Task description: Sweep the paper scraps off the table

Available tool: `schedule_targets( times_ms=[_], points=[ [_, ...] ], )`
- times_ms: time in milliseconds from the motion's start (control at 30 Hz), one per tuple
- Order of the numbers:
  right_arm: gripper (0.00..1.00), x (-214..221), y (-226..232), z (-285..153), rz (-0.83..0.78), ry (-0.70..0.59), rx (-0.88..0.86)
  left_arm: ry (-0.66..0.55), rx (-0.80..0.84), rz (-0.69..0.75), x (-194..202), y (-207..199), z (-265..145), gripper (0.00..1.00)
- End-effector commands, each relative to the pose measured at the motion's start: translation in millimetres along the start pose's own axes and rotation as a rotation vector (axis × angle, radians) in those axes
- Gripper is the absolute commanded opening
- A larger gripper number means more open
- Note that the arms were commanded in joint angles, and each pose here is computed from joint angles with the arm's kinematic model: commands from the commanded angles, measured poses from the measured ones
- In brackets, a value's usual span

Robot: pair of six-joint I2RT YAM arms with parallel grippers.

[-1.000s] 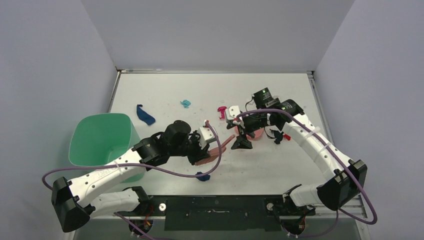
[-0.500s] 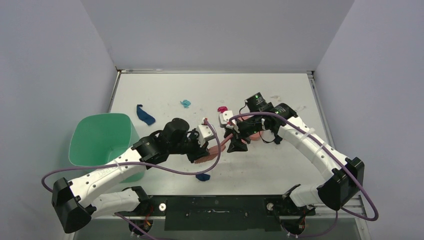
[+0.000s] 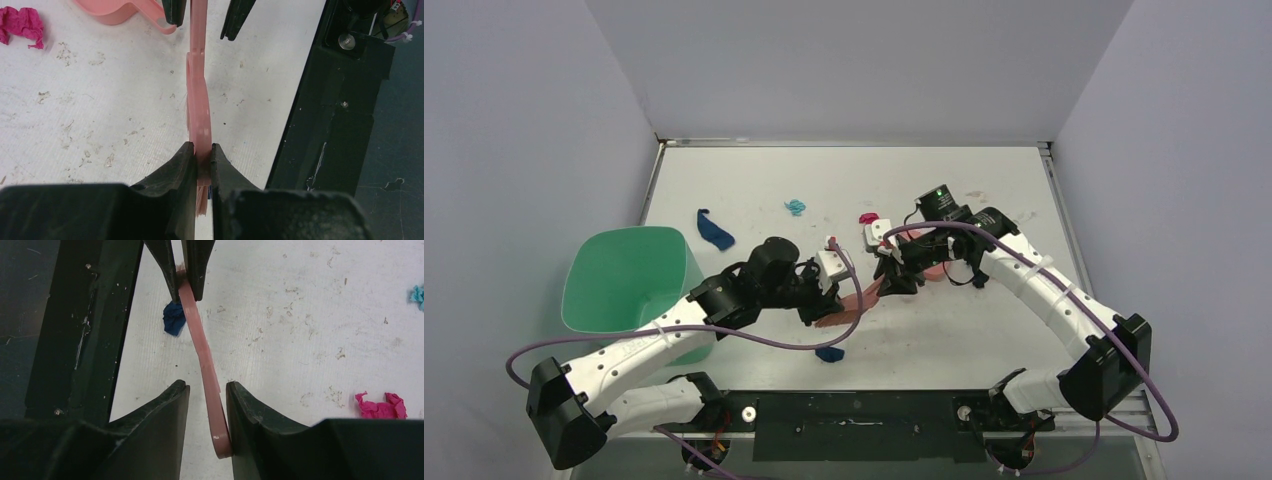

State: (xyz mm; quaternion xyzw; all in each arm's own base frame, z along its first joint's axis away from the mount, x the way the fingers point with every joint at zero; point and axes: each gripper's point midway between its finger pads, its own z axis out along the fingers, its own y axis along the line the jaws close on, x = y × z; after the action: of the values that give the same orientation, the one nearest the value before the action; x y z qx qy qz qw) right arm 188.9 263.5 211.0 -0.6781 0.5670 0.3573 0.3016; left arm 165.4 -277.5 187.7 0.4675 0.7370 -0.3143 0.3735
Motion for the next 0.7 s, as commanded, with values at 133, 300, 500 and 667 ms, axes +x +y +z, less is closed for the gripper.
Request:
schedule_targets(
  times_ms=[133, 300, 500, 667],
  points=[
    [0.16, -8, 3, -9, 0.003, -0.073, -0.003, -0.126, -0.055, 0.006, -29, 13, -5, 0.0],
    [0.05, -10, -13, -22, 0.069, -0.129, 0.051, -0.14, -0.229, -0.054, -34, 40, -13, 0.25],
    [0.05, -1, -60, -67, 0.277, -0.155, 0.249, -0.19, -0.369, -0.116, -48, 58, -34, 0.54],
    [0.05, 21, -101, -134, 0.462, -0.278, 0.529, -0.26, -0.458, -0.207, -59, 70, -45, 0.6]
  ],
)
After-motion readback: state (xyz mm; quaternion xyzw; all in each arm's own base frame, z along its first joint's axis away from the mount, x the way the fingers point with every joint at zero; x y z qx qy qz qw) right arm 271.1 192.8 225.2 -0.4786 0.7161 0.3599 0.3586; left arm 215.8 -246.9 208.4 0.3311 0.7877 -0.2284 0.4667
